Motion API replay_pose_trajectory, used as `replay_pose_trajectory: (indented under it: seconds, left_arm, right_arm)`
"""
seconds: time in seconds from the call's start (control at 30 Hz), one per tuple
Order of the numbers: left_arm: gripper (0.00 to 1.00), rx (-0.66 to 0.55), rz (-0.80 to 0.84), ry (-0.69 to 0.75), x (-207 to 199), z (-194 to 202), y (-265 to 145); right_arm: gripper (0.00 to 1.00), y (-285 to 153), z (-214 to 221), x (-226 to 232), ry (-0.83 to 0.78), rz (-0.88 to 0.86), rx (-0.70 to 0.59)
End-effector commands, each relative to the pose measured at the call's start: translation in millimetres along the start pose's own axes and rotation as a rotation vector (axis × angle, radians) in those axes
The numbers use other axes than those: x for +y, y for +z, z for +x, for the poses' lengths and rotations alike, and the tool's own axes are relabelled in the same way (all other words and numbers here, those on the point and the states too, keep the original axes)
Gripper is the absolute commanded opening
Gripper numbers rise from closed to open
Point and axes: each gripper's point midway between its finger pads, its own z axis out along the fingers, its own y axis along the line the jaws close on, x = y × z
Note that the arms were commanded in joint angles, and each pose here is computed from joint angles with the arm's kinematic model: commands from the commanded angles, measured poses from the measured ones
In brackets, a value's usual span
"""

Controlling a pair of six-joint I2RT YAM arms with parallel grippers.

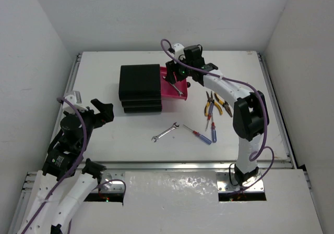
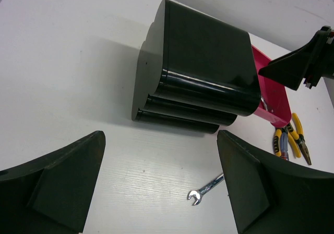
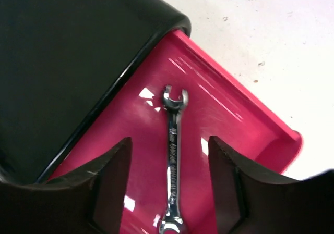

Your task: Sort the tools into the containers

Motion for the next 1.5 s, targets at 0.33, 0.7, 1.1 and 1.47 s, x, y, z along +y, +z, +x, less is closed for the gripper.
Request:
replay_pose_trajectory:
  seconds: [0.33, 0.7, 1.1, 1.47]
  left_arm:
    - [0.87, -0.04, 0.033, -0.009, -9.3, -12.9, -0.2]
    - [0.87, -0.027, 0.01, -0.006, -6.6, -10.2, 3.3]
    - [0.87, -0.054, 0.028, -0.018, -7.7, -15.1, -2.6]
    - [0.87, -0.054, 0.042, -0.017, -9.8, -14.4, -3.6]
  right_arm:
    - [0.82, -94.0, -17.7, 46.4, 0.04, 0.153, -0.135]
    - [0.99, -124.9, 93.7, 115.9, 0.139, 0.682, -0.063]
    - [0.93, -60.4, 184.9, 159.0, 0.605, 0.865, 0.127]
    - [0.74, -16.2, 215.5, 142.1, 0.665, 0.928, 0.134]
